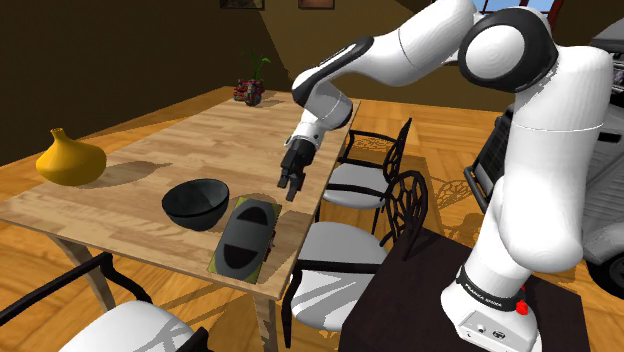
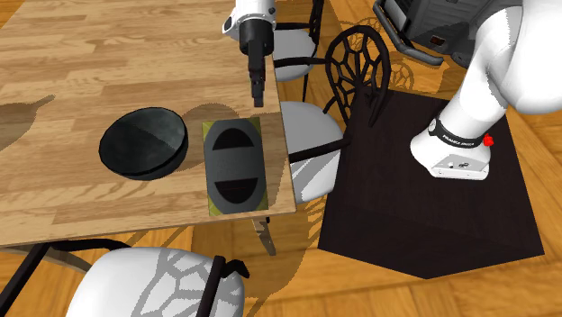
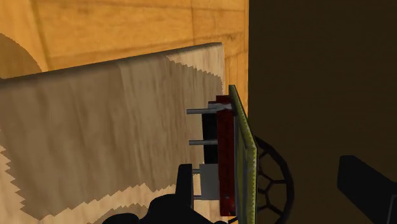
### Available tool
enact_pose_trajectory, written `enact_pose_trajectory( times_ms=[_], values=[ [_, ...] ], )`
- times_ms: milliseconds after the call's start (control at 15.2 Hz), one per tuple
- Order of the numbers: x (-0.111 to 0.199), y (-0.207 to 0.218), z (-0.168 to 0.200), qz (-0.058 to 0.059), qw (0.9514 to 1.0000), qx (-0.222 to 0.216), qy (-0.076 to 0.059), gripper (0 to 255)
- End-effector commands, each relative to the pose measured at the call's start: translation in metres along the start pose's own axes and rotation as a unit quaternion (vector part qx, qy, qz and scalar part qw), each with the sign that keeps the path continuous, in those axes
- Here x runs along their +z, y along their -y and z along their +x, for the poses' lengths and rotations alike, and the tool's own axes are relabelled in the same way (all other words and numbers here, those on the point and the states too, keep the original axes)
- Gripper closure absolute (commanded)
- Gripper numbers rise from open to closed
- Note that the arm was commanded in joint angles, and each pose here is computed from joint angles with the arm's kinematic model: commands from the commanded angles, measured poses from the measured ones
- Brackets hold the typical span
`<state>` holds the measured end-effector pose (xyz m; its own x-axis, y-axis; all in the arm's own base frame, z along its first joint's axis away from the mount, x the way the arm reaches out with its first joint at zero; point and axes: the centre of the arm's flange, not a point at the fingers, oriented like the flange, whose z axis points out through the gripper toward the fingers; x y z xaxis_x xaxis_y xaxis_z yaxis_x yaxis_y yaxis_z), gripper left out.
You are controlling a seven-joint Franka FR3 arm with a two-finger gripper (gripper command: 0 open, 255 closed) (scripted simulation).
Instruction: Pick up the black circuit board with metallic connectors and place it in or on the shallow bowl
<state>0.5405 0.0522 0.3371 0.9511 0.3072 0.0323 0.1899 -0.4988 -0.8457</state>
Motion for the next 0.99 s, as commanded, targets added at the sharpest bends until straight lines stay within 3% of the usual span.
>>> enact_pose_trajectory(
  times_ms=[0,396,924],
  values=[
    [0.011,-0.004,0.006,0.010,0.9999,-0.004,-0.001,0],
    [0.040,-0.003,0.006,0.010,0.9999,-0.004,-0.001,0],
    [0.040,-0.003,0.006,0.010,0.9999,-0.004,-0.001,0]
  ],
)
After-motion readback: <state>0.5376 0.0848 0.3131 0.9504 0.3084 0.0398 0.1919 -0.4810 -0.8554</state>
